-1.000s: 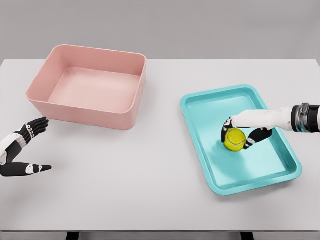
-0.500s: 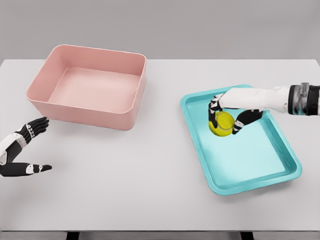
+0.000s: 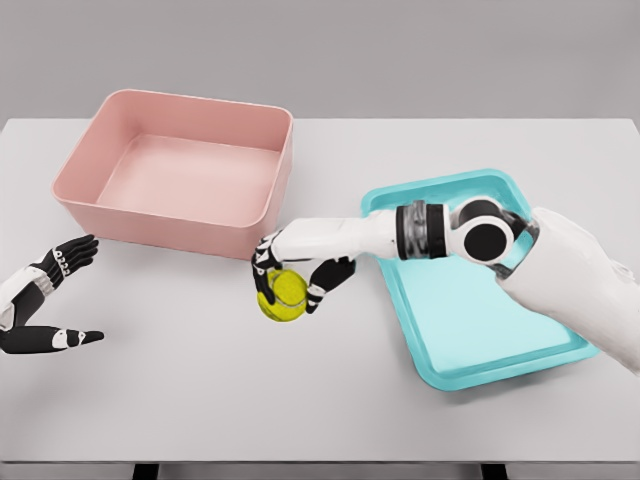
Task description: Put the tennis from the blue tray into the pink basket with both arms
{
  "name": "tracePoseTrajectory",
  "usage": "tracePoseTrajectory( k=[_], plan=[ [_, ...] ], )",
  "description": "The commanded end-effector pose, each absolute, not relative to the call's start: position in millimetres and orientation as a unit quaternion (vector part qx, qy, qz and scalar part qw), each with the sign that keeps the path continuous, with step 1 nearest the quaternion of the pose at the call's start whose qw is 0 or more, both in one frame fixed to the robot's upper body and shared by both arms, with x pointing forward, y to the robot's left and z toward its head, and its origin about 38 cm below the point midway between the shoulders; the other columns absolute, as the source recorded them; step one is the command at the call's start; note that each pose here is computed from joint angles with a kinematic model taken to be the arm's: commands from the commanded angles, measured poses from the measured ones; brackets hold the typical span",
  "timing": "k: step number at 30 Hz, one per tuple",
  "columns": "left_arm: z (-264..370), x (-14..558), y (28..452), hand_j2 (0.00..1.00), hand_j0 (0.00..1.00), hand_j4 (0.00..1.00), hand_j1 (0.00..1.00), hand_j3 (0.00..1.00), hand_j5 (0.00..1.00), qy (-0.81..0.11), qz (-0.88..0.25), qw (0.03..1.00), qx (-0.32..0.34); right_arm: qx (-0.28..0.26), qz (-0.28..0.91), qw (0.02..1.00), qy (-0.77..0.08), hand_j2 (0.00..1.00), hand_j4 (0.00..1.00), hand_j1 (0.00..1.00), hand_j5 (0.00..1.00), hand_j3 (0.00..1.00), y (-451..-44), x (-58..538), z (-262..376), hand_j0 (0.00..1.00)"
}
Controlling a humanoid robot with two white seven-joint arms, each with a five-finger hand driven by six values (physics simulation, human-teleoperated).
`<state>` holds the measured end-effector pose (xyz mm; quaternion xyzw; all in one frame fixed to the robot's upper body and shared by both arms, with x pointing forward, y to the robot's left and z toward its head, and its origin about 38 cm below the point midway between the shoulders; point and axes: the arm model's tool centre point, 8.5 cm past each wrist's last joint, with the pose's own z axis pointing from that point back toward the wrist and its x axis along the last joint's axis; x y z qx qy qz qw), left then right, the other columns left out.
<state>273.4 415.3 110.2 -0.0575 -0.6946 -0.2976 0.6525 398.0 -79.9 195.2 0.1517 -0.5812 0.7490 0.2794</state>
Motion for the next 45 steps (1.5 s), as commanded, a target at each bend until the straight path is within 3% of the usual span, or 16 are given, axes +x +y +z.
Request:
tracePoseTrajectory(
  k=[1,5,8,13,17,19,22,27,30,45],
  plan=[
    [111,274,415,1.00,1.00,1.00,1.00,1.00,1.00,-0.695,-0.297,0.652,-0.058,0.158,0.755,0.275,-0.574,0.33,0.33,0.33,0.33,0.33,-61,396,183,0.33],
    [109,272,414,1.00,1.00,1.00,1.00,1.00,1.00,-0.691,-0.306,0.652,-0.060,0.160,0.757,0.277,-0.570,0.37,0.37,0.37,0.37,0.37,-57,394,176,0.37],
    [107,269,406,1.00,1.00,1.00,1.00,1.00,1.00,-0.686,-0.326,0.646,-0.065,0.157,0.759,0.274,-0.570,1.00,1.00,1.00,1.00,1.00,-62,393,177,1.00],
    [105,266,401,1.00,1.00,1.00,1.00,1.00,1.00,-0.683,-0.344,0.641,-0.066,0.154,0.758,0.261,-0.577,1.00,1.00,1.00,1.00,1.00,-63,389,187,1.00],
    [99,263,387,1.00,1.00,1.00,1.00,1.00,1.00,-0.688,-0.351,0.631,-0.073,0.117,0.746,0.252,-0.606,1.00,1.00,1.00,1.00,1.00,-96,396,222,1.00],
    [97,262,384,1.00,1.00,1.00,1.00,1.00,1.00,-0.685,-0.357,0.630,-0.077,0.092,0.734,0.210,-0.640,1.00,1.00,1.00,1.00,1.00,-124,386,264,1.00],
    [93,258,379,1.00,1.00,1.00,1.00,1.00,1.00,-0.681,-0.359,0.632,-0.085,0.103,0.707,0.167,-0.679,1.00,1.00,1.00,1.00,1.00,-180,374,290,1.00],
    [91,259,354,1.00,1.00,1.00,1.00,1.00,1.00,-0.693,-0.387,0.602,-0.089,0.038,0.685,0.254,-0.681,1.00,1.00,1.00,1.00,1.00,-281,375,307,1.00],
    [104,266,341,1.00,1.00,1.00,1.00,1.00,1.00,-0.707,-0.402,0.574,-0.093,0.017,0.676,0.285,-0.679,1.00,1.00,1.00,1.00,1.00,-309,372,307,1.00],
    [103,267,296,1.00,1.00,1.00,1.00,1.00,1.00,-0.740,-0.394,0.533,-0.116,0.035,0.683,0.314,-0.659,1.00,1.00,1.00,1.00,1.00,-317,361,281,1.00]
  ],
)
